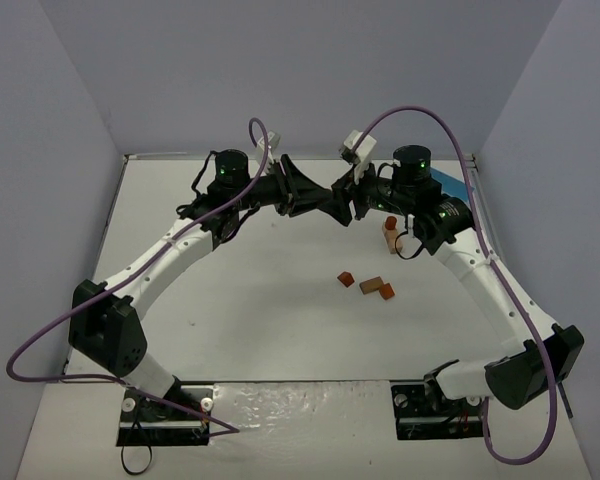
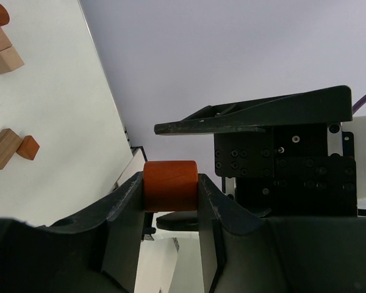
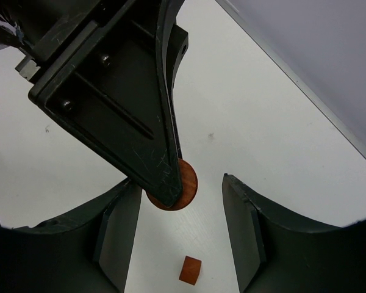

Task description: Build the wood block tower

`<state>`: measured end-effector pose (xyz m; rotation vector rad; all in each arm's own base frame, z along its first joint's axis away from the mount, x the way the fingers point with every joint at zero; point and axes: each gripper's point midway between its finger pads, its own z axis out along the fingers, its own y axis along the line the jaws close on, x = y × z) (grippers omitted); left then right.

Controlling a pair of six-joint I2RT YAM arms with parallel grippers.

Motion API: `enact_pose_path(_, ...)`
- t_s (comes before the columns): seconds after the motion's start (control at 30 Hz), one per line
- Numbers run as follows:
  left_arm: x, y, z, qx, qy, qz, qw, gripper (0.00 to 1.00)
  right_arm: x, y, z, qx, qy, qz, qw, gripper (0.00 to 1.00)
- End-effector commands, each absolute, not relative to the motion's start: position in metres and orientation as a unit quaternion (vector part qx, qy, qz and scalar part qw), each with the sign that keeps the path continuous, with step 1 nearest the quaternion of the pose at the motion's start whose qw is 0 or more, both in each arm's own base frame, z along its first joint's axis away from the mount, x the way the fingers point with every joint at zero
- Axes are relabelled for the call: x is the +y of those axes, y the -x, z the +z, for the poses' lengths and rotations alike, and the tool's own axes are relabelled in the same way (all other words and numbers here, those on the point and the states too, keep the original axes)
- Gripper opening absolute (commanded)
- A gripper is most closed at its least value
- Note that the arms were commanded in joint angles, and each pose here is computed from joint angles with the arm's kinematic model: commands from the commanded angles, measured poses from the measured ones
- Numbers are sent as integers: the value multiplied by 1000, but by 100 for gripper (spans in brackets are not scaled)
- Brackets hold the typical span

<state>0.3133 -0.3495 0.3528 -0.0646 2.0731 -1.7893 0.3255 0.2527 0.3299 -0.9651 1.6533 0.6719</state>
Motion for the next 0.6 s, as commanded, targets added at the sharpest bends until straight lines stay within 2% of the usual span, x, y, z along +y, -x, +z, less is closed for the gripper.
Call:
enact_pose_path(0.0, -350, -298, 412, 691, -40, -677, 250, 1, 259, -328, 374, 644, 407, 286, 581, 51)
enact_pose_path(0.13, -350, -296, 412, 692, -43, -677, 248, 1, 260, -328, 375, 643, 406, 288, 582, 43)
enact_pose_path(0.33, -351, -292, 412, 690, -48, -678, 248, 1, 261, -328, 366, 648, 407, 293, 573, 21)
enact_pose_path(0.43, -349, -293, 410, 692, -44, -676, 249, 14, 260, -328, 360, 654, 406, 291, 568, 5)
enact_pose_path(0.5, -349, -294, 407, 694, -41, -674, 250, 23, 259, -326, 355, 658, 404, 290, 566, 1)
enact_pose_path(0.57, -347, -296, 402, 697, -35, -670, 252, 36, 256, -324, 348, 664, 402, 288, 562, 0)
